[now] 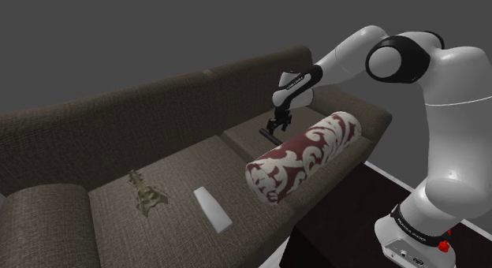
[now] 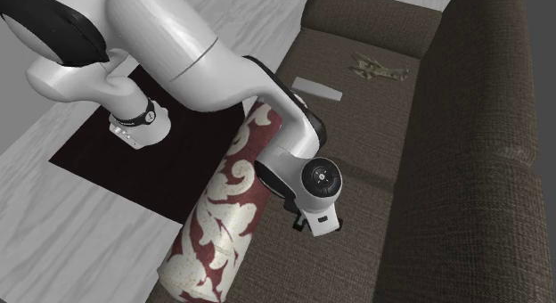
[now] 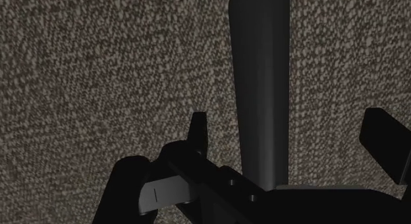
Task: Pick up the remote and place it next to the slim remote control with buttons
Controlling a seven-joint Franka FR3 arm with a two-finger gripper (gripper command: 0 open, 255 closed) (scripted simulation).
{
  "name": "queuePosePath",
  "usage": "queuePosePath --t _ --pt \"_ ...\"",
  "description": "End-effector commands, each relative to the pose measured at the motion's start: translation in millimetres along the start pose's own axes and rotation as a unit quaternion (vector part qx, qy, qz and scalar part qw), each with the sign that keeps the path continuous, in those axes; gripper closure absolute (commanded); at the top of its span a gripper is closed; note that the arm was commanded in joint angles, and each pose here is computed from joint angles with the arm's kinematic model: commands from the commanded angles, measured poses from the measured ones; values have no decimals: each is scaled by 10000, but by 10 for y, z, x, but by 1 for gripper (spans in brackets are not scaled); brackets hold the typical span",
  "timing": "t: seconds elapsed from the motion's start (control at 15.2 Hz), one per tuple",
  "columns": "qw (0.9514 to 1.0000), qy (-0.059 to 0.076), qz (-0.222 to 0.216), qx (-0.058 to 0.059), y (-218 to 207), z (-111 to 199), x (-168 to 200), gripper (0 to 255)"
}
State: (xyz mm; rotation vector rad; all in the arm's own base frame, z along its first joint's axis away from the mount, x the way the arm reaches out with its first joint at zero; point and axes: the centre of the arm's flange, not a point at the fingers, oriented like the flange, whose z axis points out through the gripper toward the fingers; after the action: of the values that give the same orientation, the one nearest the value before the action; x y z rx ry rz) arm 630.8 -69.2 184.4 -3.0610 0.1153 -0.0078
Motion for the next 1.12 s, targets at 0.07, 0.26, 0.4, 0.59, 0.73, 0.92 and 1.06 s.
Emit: queuePosePath --t 0.07,0.26,0.4,0.59,0.73,0.92,1.06 --pt "10000 -14 10 15 37 201 65 0" --pt "10000 -14 10 15 36 360 65 0" --pt "10000 -14 10 15 36 465 64 0" --pt "10000 -14 10 15 36 496 64 0" --pt "10000 -14 10 15 36 496 64 0" --pt "10000 -14 10 15 36 495 64 0" --pt "10000 -14 10 15 36 496 64 255"
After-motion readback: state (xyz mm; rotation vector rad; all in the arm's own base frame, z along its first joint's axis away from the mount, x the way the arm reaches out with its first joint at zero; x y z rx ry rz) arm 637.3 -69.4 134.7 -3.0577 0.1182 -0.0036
